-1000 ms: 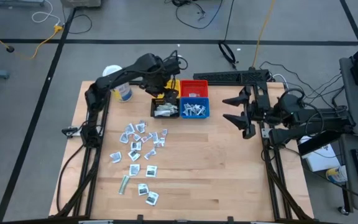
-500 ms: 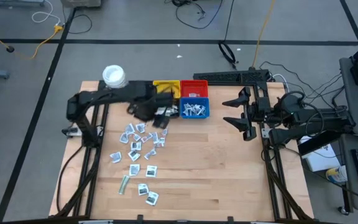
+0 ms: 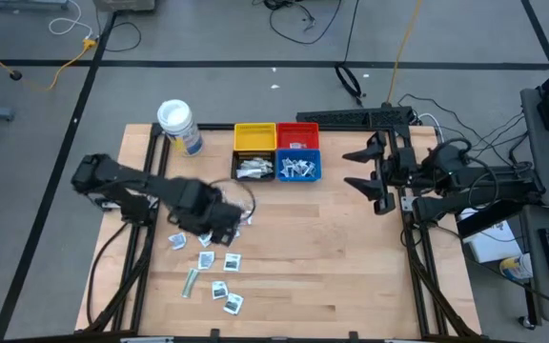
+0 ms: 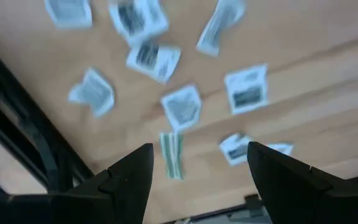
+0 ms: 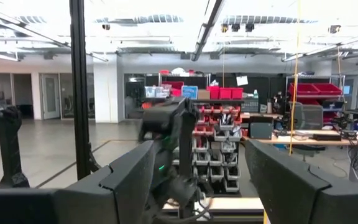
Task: Pick & Place First Aid Supplies
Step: Put the green bandage pack into the black basket
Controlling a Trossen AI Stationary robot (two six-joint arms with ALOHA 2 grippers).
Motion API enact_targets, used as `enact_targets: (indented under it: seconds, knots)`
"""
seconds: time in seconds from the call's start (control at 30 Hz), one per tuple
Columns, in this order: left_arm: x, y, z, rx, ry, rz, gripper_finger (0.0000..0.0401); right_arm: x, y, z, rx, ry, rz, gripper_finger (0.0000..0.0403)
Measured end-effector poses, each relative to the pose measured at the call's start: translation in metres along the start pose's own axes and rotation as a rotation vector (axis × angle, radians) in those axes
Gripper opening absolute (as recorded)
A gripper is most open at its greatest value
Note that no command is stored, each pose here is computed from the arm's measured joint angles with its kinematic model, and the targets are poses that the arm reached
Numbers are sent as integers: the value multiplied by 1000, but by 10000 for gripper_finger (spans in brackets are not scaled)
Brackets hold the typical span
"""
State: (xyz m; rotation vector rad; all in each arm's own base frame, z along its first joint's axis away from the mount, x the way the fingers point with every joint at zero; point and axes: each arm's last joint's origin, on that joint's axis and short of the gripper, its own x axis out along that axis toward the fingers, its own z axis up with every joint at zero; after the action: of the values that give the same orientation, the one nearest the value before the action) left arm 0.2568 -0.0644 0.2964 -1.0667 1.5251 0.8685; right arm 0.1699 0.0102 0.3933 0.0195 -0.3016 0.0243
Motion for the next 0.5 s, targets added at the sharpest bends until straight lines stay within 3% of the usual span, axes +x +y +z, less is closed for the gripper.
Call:
enact_targets:
  seconds: [0.5]
  knots:
    - [57,3,-89,-88,101,0,268,0,0,1,1,-13,0,247]
